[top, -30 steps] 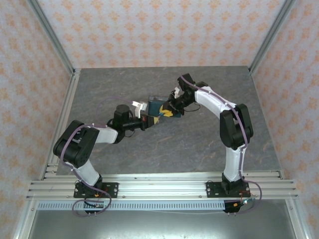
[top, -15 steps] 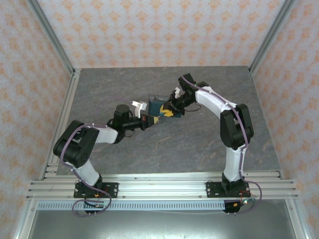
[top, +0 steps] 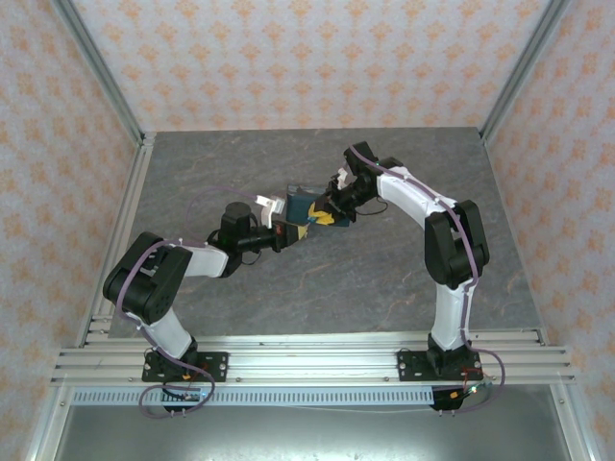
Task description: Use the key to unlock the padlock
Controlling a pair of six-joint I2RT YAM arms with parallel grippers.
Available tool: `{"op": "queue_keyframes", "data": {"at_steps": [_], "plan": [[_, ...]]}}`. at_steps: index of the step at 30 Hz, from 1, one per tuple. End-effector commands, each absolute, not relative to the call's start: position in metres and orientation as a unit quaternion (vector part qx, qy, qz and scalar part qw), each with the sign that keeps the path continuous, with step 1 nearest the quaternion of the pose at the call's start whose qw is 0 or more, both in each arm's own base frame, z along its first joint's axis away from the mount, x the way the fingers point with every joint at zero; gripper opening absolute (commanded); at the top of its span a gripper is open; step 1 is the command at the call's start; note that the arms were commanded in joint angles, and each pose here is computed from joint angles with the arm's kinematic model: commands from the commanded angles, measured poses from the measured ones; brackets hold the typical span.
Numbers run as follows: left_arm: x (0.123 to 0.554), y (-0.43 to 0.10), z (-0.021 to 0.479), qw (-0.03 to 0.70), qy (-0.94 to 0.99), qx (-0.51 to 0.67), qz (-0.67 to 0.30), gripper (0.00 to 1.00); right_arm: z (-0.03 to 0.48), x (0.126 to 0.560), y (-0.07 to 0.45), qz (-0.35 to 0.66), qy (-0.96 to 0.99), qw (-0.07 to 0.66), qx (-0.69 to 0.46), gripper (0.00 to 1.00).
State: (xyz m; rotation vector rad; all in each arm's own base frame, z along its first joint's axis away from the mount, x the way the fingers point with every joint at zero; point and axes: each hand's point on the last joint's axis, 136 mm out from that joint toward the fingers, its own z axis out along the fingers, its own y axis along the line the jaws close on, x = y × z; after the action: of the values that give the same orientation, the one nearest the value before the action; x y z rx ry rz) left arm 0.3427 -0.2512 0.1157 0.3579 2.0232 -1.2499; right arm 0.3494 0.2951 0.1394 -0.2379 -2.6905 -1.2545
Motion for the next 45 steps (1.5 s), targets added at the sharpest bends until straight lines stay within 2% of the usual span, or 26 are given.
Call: {"op": "queue_keyframes", "data": {"at_steps": [1,45], "plan": [[0.347,-0.254,0.142,0.403,0.759,0.162,-0.486,0.00,0.158,0.343,0.295,-0.438,-0.893,0.080,-0.072,0.00],[0.354,-0.264,0.131,0.392,0.764,0.130,-0.496,0.00,0.162,0.340,0.298,-0.461,-0.879,0.080,-0.087,0.00]]}}
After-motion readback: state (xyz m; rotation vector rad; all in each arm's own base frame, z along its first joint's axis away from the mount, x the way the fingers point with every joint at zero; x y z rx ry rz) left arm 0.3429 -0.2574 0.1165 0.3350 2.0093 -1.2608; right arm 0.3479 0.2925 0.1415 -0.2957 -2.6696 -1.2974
